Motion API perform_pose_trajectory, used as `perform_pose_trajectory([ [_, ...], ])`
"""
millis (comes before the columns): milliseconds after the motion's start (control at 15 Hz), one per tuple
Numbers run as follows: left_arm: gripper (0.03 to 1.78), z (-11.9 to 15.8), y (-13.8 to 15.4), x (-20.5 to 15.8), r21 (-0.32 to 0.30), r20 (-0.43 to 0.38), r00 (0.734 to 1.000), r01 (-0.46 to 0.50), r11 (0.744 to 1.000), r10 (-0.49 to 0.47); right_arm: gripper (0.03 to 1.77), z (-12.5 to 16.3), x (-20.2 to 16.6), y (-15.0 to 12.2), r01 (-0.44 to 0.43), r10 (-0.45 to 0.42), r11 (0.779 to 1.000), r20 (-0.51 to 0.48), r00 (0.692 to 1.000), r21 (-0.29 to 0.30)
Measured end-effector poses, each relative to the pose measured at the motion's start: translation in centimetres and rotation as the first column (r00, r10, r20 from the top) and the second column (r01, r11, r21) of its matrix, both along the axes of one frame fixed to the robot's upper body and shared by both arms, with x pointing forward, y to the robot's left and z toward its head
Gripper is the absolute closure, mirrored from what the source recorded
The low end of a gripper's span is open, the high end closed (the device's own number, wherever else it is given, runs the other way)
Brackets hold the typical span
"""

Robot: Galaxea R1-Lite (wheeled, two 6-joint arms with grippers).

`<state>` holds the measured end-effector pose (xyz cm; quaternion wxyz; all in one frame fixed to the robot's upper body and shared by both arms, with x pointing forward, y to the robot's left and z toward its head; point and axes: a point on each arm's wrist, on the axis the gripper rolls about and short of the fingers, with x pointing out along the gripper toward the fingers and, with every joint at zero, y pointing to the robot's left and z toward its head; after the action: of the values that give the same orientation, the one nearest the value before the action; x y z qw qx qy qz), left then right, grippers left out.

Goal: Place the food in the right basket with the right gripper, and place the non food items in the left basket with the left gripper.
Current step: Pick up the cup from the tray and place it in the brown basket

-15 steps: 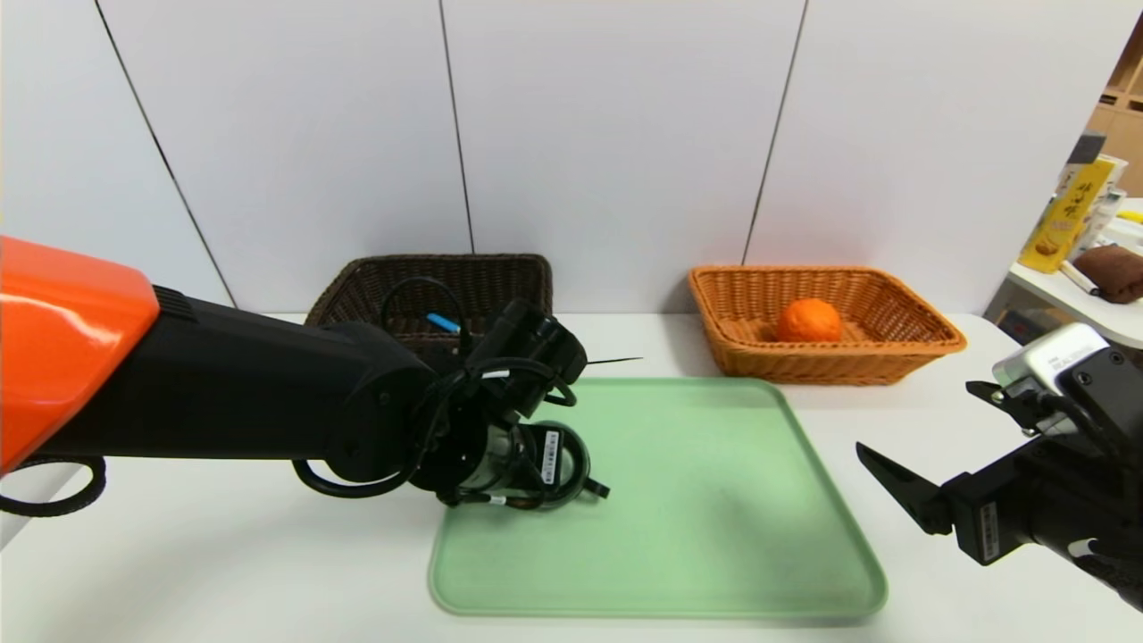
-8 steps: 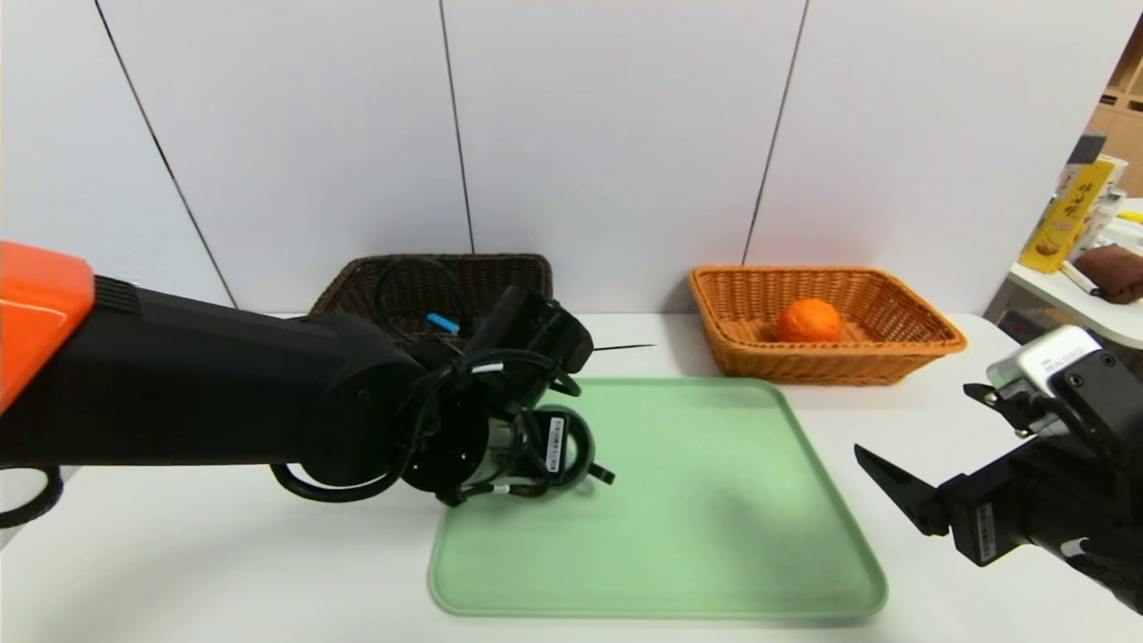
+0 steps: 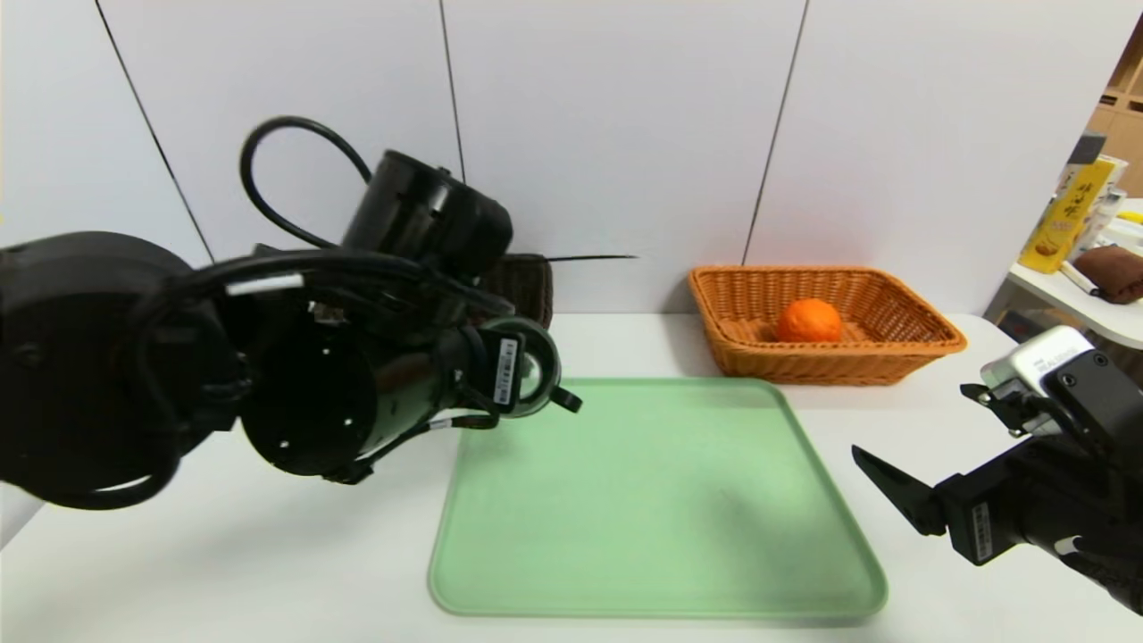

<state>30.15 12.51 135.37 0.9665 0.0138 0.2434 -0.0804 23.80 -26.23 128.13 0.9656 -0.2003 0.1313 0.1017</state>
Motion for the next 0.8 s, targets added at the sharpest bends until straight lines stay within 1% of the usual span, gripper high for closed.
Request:
perform_pose_trajectory([
  [200, 1.7, 2.4, 1.7, -0.8, 0.03, 0.105, 0.993, -0.063, 0.998, 0.06, 0.11, 0.0, 0.1, 0.1, -0.001, 0.001, 1.0, 0.001, 1.0, -0.002],
  [333, 1.7, 3.6, 2.7, -0.6, 0.019, 0.151, 0.985, -0.091, 0.996, 0.087, 0.11, 0.0, 0.0, 0.2, -0.008, 0.008, 1.0, 0.001, 1.0, -0.004],
  [600, 1.7, 5.5, 3.9, 0.8, 0.002, 0.205, 0.968, -0.146, 0.989, 0.142, 0.11, 0.0, 0.0, 0.3, -0.012, 0.012, 1.0, 0.001, 1.0, -0.005],
  [800, 1.7, 5.9, 4.6, 2.6, -0.001, 0.217, 0.96, -0.182, 0.983, 0.178, 0.11, 0.0, 0.0, 0.3, -0.014, 0.014, 1.0, 0.001, 1.0, -0.004],
])
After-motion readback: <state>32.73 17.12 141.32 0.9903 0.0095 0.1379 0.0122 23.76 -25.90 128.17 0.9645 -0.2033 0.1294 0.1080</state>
